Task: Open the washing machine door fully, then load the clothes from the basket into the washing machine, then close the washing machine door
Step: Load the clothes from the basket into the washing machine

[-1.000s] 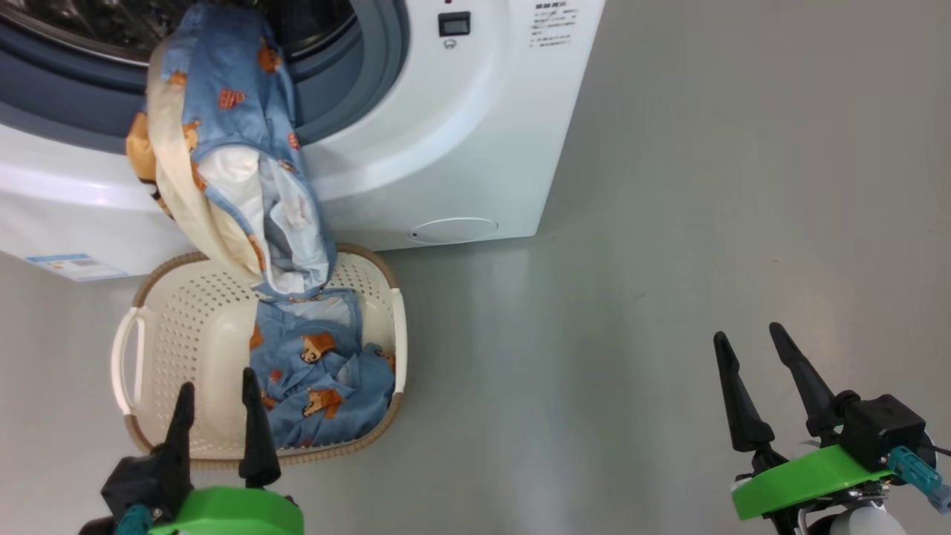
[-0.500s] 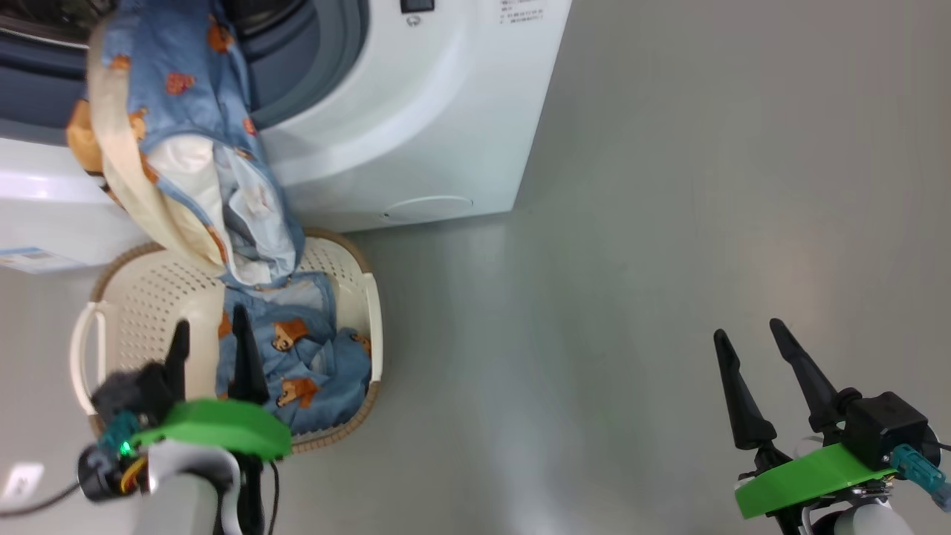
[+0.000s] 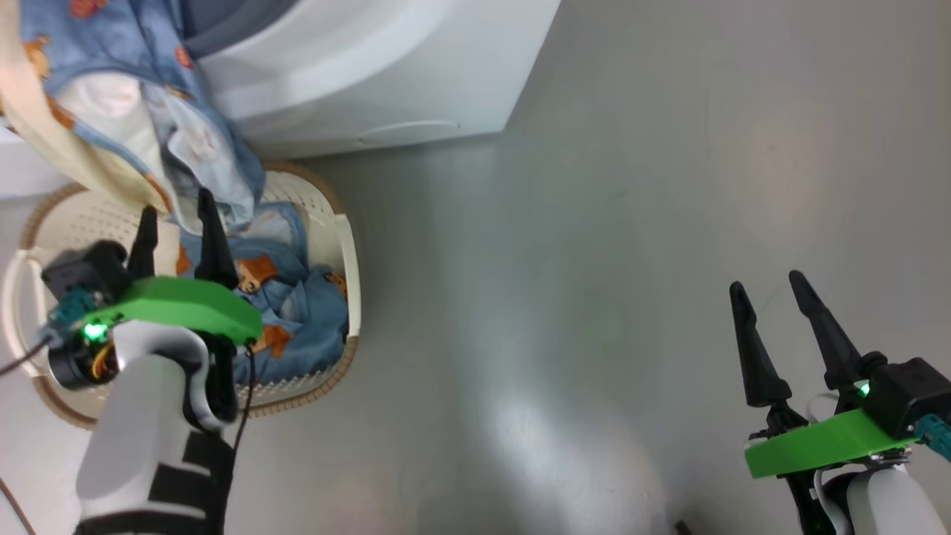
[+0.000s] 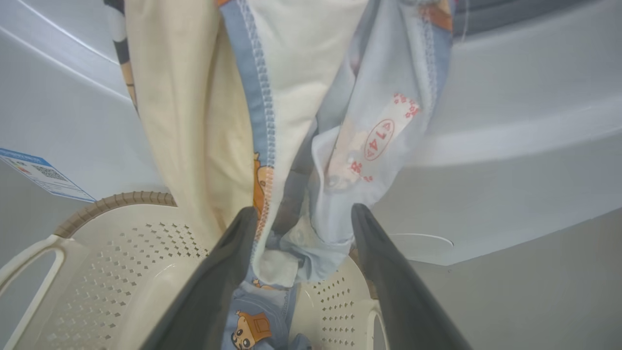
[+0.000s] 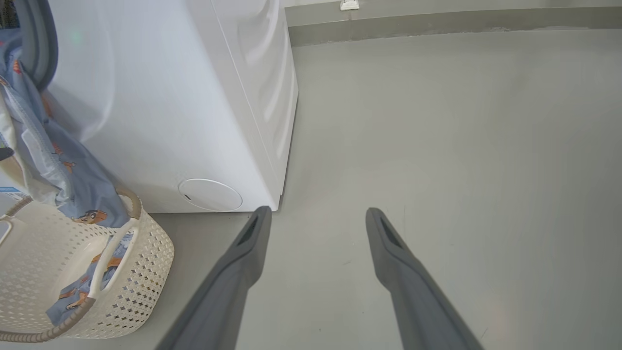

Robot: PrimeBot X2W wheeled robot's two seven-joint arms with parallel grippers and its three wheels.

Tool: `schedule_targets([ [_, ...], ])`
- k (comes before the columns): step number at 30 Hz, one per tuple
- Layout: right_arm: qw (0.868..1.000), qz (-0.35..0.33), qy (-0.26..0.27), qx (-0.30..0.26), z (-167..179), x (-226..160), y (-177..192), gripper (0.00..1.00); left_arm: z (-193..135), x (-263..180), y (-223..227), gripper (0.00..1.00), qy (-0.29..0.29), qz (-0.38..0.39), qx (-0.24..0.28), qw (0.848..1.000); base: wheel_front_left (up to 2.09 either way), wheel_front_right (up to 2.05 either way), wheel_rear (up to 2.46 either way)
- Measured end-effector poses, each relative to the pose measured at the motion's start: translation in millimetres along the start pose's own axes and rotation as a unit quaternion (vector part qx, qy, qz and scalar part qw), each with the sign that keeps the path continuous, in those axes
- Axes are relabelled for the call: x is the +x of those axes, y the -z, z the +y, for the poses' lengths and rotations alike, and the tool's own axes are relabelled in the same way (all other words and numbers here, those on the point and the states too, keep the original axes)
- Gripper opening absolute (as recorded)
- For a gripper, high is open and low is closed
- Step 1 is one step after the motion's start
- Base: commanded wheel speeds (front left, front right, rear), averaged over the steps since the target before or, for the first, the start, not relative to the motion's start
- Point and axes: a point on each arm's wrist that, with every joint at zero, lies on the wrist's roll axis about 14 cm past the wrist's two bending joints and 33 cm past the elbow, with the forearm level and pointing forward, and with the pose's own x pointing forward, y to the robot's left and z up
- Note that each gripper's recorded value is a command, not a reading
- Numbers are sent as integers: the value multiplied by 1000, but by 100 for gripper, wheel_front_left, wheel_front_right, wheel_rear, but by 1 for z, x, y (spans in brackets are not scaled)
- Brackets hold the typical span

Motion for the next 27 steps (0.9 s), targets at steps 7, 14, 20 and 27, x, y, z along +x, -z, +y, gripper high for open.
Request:
schedule_targets([
  [7, 1000, 15, 6, -1, -5, 7, 14, 100, 15, 19, 21, 100, -25, 29, -12, 999, 0, 0, 0],
  [14, 1000, 22, 12, -3, -10, 12, 21, 100, 18, 40, 23, 100, -27, 28, -27, 999, 0, 0, 0],
  [20, 1000, 23, 15, -5, -13, 17, 23, 100, 14, 54, 23, 100, -22, 27, -43, 998, 0, 0, 0],
  [27, 999, 26, 20, -6, -17, 19, 27, 100, 13, 68, 19, 100, -24, 18, -45, 999, 0, 0, 0],
])
